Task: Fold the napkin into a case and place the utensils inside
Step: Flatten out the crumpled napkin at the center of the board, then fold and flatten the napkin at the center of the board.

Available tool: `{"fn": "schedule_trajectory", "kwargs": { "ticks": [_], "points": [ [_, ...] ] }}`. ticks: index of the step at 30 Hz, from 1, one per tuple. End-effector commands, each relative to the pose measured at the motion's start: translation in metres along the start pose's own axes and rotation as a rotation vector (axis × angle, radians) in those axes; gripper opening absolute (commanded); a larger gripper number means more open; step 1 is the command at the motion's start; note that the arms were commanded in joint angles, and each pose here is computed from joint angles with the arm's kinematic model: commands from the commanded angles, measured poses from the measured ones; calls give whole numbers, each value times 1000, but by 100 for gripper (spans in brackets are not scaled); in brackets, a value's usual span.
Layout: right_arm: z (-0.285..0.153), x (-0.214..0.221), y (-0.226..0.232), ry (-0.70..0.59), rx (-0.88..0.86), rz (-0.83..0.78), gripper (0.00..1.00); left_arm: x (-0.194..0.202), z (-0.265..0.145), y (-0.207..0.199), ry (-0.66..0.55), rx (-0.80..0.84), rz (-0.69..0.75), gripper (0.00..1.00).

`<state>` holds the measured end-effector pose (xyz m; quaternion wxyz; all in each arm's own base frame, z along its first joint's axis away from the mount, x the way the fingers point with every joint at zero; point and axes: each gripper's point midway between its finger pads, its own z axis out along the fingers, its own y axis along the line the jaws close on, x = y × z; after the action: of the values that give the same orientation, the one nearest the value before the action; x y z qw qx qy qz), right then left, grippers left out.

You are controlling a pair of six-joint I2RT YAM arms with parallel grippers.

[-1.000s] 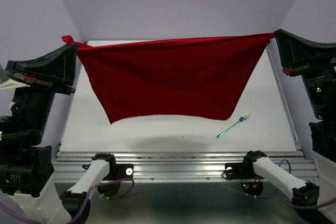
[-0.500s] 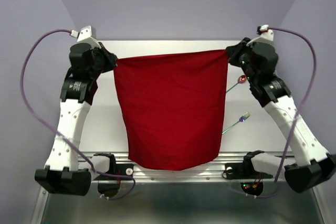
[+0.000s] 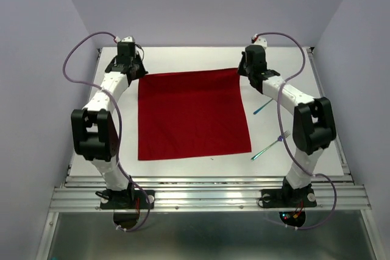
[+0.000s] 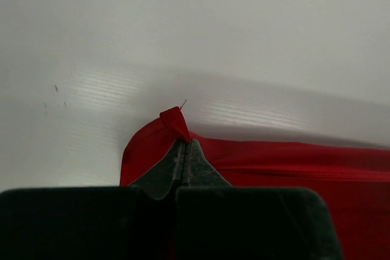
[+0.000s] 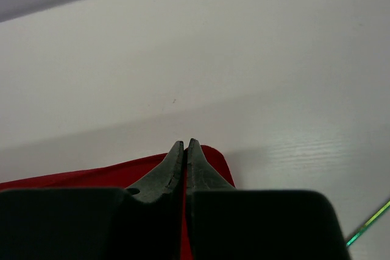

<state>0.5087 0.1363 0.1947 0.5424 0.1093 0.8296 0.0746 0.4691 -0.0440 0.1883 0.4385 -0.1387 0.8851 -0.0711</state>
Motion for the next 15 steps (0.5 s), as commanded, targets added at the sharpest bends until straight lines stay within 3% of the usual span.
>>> {"fn": "schedule_trajectory", "kwargs": {
  "ticks": [1, 7, 15],
  "points": [
    [42, -54, 10, -151, -10, 15, 1, -49, 20, 7, -100, -63, 25, 0],
    [98, -64, 25, -171, -45, 10, 1, -78, 65, 3, -94, -54, 30, 0],
    [105, -70, 20, -167, -75, 33, 1, -88, 75, -6, -88, -20, 33, 0]
  ]
}}
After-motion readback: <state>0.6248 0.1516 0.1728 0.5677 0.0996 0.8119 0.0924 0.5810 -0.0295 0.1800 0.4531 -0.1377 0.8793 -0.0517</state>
